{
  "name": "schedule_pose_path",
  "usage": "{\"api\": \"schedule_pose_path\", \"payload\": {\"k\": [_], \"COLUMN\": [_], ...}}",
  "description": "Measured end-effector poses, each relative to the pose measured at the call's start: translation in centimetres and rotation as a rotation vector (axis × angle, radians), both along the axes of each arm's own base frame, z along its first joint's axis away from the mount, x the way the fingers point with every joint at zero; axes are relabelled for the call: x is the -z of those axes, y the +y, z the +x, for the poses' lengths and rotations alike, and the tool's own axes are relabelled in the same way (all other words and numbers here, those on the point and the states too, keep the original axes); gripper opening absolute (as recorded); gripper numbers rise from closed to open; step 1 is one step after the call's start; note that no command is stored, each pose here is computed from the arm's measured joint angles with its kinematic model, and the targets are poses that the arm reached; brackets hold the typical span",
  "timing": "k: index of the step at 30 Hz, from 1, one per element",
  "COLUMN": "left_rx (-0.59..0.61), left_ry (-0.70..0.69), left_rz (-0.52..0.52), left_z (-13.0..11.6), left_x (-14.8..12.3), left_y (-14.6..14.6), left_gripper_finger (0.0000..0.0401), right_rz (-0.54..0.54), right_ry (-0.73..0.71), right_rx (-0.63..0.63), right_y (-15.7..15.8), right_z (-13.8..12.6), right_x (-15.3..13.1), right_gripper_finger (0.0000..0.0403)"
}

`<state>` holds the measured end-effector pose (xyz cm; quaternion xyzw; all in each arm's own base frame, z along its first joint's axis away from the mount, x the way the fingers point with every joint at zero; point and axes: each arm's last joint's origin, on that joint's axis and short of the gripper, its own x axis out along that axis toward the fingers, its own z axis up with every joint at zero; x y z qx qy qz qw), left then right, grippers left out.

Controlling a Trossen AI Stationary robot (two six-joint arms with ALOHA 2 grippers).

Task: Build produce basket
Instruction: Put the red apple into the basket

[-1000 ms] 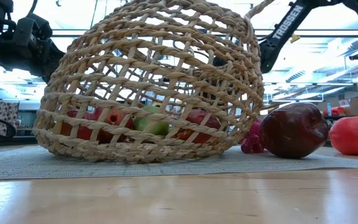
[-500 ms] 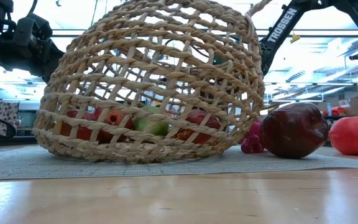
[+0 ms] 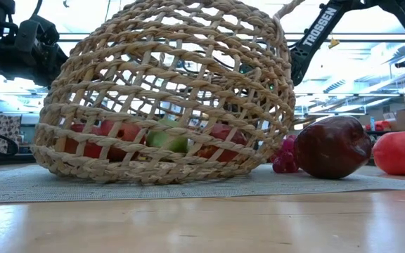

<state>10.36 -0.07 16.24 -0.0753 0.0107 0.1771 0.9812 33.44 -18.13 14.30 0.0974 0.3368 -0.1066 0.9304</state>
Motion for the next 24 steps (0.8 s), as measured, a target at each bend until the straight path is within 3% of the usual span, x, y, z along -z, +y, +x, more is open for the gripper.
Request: {"api": "schedule_pose_path", "payload": {"k": [12, 24], "left_rx": [0.0, 0.0], "left_ry": [0.0, 0.0], "left_rz": [0.0, 0.0], "left_z": [0.0, 0.0], "left_x": [0.0, 0.0], "left_y": [0.0, 0.0], "left_gripper_finger": [0.0032, 0.0038], "right_rz": [0.005, -0.034], "right_ry": [-0.01, -0.175], "right_rx": [0.051, 0.155], "right_y": [-0.4, -0.4], "right_z": [-0.6, -4.4], "right_x": [-1.0, -9.9], "right_gripper_finger": [0.0351, 0.035]}}
